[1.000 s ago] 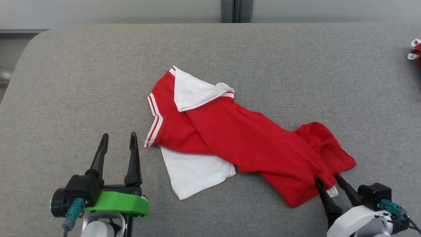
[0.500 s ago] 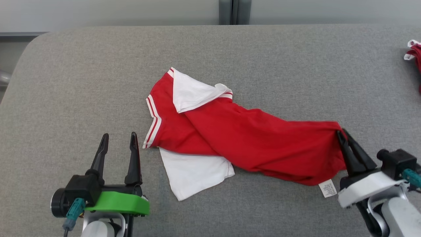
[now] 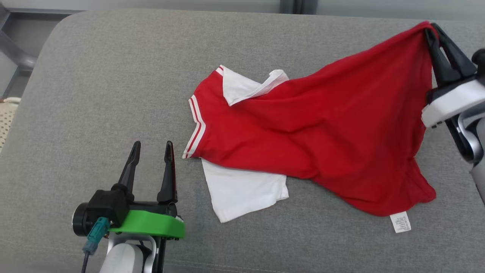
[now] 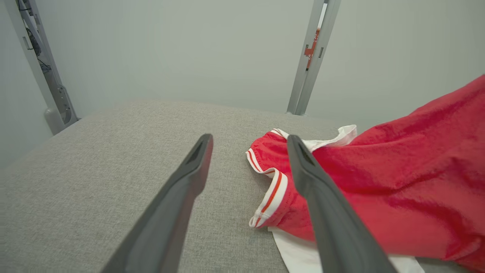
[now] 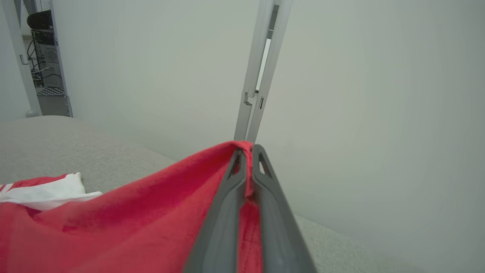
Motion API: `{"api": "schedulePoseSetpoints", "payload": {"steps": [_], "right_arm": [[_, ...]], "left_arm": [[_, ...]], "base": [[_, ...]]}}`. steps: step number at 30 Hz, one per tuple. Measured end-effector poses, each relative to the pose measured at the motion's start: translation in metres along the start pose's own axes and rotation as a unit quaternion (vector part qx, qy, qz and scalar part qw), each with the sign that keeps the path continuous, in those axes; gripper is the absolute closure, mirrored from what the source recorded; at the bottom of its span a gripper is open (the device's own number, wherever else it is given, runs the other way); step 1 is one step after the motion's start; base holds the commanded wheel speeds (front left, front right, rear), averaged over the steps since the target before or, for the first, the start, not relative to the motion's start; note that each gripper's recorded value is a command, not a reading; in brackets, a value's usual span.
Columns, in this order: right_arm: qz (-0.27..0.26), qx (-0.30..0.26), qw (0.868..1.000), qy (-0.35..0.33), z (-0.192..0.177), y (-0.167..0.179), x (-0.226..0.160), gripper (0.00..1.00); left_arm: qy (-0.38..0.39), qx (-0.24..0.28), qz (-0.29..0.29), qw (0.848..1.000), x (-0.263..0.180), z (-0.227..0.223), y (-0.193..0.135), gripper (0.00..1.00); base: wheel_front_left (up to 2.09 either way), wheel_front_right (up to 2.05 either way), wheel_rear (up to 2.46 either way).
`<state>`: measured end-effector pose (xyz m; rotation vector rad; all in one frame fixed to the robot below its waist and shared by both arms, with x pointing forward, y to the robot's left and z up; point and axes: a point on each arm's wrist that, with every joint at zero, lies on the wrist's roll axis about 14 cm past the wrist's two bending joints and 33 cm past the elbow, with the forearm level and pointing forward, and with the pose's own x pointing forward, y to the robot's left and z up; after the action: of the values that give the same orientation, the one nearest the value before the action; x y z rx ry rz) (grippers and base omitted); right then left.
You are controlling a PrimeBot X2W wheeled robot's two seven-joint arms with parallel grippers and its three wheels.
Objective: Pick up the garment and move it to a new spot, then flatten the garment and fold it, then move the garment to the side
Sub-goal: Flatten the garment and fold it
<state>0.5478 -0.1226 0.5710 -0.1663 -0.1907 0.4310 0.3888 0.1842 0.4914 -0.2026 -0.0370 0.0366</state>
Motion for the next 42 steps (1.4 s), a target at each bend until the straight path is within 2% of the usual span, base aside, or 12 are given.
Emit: {"api": "schedulePoseSetpoints", "payload": {"steps": [2,5,6,7,12,20,27,34,42], "right_arm": [[0.000,-0.002,1.000,0.003,-0.002,-0.003,0.017,1.00],[-0.016,0.000,0.999,0.039,-0.023,-0.013,0.032,1.00],[-0.019,0.002,0.998,0.060,-0.034,-0.014,0.034,0.64],[-0.017,0.001,0.997,0.070,-0.041,-0.013,0.036,0.00],[-0.009,0.009,0.996,0.084,-0.058,-0.002,0.042,0.00],[-0.032,0.018,0.996,0.080,-0.059,-0.021,0.013,0.00],[-0.049,0.033,0.995,0.081,-0.063,-0.024,-0.046,0.00],[-0.101,0.067,0.990,0.066,-0.053,-0.025,-0.112,0.00],[-0.150,0.105,0.982,0.043,-0.039,-0.013,-0.159,0.00]], "left_arm": [[0.004,0.000,0.010,1.000,-0.001,-0.003,0.005,0.00],[0.011,0.002,0.016,1.000,-0.002,-0.007,0.008,0.00],[0.012,0.002,0.017,1.000,-0.002,-0.007,0.009,0.00],[0.013,0.003,0.019,1.000,-0.002,-0.008,0.010,0.00],[0.014,0.004,0.025,1.000,-0.002,-0.008,0.013,0.00],[0.011,0.003,0.014,1.000,0.005,-0.008,0.006,0.00],[0.005,0.009,-0.003,1.000,0.011,-0.006,-0.003,0.00],[0.000,0.009,-0.017,1.000,0.007,-0.003,-0.009,0.00],[-0.012,0.009,-0.028,0.999,0.005,0.005,-0.014,0.00]], "base": [[0.00,0.00,0.00],[0.00,0.00,0.00],[0.00,0.00,0.00],[0.00,0.00,0.00],[0.00,0.00,0.00],[0.00,0.00,0.00],[0.00,0.00,0.00],[0.00,0.00,0.00],[0.00,0.00,0.00]]}}
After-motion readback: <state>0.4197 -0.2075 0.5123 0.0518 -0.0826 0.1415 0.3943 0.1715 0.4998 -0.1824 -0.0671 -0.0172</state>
